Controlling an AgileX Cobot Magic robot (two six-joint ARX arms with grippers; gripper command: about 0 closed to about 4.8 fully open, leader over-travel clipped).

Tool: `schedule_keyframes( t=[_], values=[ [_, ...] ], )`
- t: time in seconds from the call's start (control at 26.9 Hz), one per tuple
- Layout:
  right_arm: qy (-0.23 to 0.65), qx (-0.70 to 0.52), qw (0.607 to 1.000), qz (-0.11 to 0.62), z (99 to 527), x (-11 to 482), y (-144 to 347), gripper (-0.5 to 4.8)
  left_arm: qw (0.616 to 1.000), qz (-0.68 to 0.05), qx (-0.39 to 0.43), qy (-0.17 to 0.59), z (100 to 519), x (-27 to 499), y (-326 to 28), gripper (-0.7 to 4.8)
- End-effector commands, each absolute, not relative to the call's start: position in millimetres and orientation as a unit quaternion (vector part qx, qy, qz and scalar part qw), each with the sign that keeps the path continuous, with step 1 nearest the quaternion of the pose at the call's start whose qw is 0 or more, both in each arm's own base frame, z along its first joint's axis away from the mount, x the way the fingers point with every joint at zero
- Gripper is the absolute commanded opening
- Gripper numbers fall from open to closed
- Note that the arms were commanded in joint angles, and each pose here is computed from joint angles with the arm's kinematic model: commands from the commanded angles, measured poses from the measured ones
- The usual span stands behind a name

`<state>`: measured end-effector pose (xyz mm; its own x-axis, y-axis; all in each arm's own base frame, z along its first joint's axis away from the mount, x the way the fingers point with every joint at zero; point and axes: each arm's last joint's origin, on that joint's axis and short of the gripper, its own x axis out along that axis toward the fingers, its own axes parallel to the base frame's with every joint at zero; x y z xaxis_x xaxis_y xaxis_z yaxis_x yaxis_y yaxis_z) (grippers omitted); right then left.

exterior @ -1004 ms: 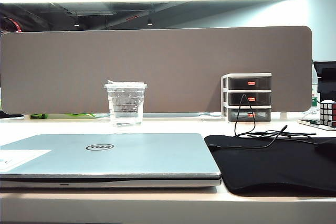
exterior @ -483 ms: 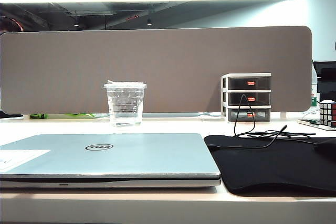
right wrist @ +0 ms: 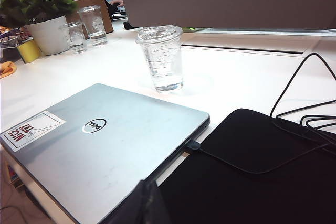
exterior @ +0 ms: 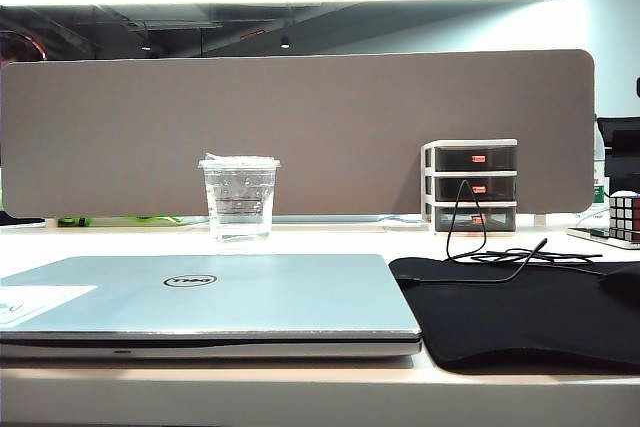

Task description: Pick up the coffee cup and place it over the laptop.

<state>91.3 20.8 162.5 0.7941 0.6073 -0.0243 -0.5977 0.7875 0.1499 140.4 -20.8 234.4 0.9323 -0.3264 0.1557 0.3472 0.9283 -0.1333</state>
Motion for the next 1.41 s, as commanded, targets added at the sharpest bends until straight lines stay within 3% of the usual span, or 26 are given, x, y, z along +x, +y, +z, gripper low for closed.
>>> schedule_keyframes(
  t=[0.04, 0.52, 1.41],
  values=[
    [0.032, 0.066, 0.944, 0.321, 161.8, 91.5, 20.9, -0.05, 0.975, -0.205, -0.06, -0.062, 228.9, 156.6, -24.3, 4.68],
    [0.034, 0.067, 0.944, 0.321, 161.4, 91.5, 20.9, -0.05, 0.957, -0.283, -0.06, 0.021, 180.2, 250.0, -38.2, 4.79],
    [0.05, 0.072, 0.943, 0.322, 158.2, 91.3, 21.0, -0.05, 0.913, -0.401, -0.018, 0.074, 124.7, 365.8, -55.8, 4.79]
  ],
)
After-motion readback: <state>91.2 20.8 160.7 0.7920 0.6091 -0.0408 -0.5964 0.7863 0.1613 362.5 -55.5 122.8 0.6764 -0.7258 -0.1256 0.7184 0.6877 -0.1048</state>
